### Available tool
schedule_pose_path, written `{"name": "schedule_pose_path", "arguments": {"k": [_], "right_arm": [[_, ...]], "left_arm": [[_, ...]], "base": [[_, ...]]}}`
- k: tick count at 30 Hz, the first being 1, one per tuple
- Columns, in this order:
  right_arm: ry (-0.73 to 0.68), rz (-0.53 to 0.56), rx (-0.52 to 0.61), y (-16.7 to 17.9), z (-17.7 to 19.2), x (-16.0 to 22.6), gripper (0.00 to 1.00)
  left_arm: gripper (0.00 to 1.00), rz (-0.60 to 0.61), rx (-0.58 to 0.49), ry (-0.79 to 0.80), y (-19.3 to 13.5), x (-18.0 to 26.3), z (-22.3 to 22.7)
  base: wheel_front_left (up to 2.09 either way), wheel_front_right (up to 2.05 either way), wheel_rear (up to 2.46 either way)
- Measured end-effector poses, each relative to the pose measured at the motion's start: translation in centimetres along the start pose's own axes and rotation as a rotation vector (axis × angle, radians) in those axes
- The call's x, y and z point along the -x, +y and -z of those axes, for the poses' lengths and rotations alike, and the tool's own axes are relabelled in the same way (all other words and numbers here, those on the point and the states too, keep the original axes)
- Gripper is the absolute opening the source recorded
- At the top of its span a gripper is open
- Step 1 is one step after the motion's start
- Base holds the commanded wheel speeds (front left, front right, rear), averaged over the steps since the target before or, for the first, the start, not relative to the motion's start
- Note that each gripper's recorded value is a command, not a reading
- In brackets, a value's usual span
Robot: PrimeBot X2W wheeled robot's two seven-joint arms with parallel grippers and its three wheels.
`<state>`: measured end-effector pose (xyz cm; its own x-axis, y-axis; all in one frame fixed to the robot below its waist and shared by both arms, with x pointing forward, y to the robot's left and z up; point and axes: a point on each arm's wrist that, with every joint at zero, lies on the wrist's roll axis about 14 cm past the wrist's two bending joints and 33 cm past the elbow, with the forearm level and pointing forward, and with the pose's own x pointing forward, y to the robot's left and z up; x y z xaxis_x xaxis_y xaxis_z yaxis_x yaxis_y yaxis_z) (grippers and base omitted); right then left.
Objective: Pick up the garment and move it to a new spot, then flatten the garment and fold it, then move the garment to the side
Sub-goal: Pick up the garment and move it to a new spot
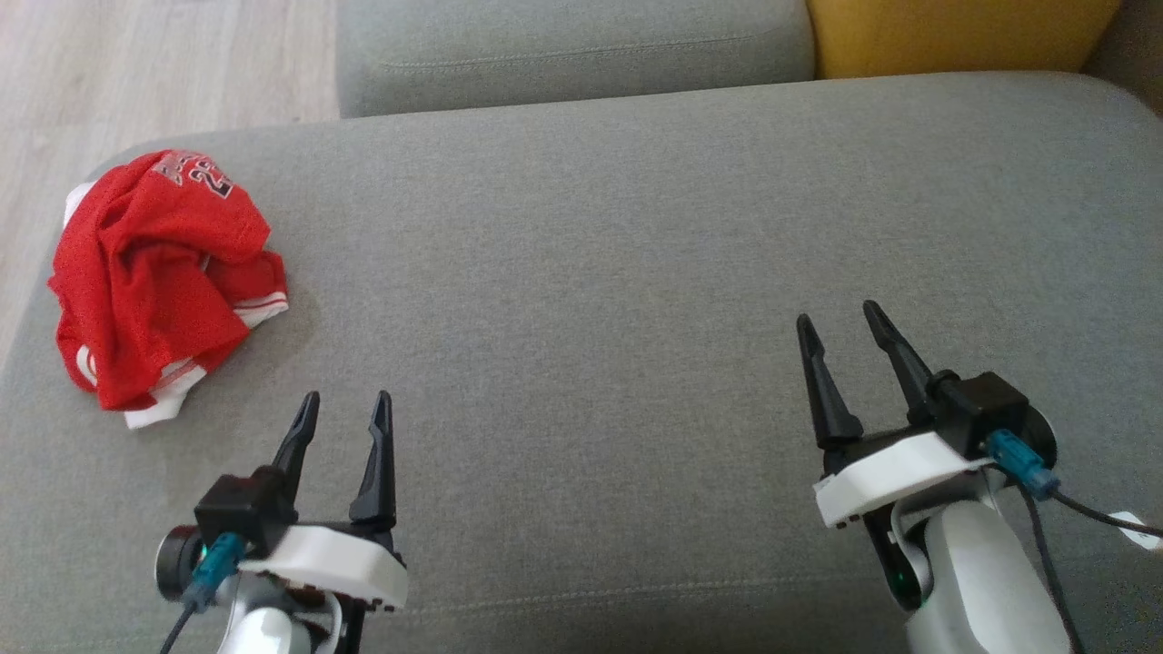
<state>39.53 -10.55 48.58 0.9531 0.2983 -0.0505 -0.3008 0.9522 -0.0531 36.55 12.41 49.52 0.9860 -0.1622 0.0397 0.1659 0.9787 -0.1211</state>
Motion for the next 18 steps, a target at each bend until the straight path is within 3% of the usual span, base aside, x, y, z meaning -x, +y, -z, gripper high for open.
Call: {"name": "schedule_pose_path", "arguments": {"k": [7, 18], "right_arm": [[0.007, -0.036, -0.028, 1.2, 0.3, -1.0, 1.00], [0.019, -0.223, -0.050, 7.4, 0.6, -3.4, 1.00]], "left_arm": [[1.00, -0.045, 0.002, -0.002, 1.4, 0.4, -0.1], [1.00, -0.204, -0.010, -0.031, 6.1, 2.9, -1.1]], "base": [[0.00, 0.00, 0.00], [0.00, 0.00, 0.00]]}}
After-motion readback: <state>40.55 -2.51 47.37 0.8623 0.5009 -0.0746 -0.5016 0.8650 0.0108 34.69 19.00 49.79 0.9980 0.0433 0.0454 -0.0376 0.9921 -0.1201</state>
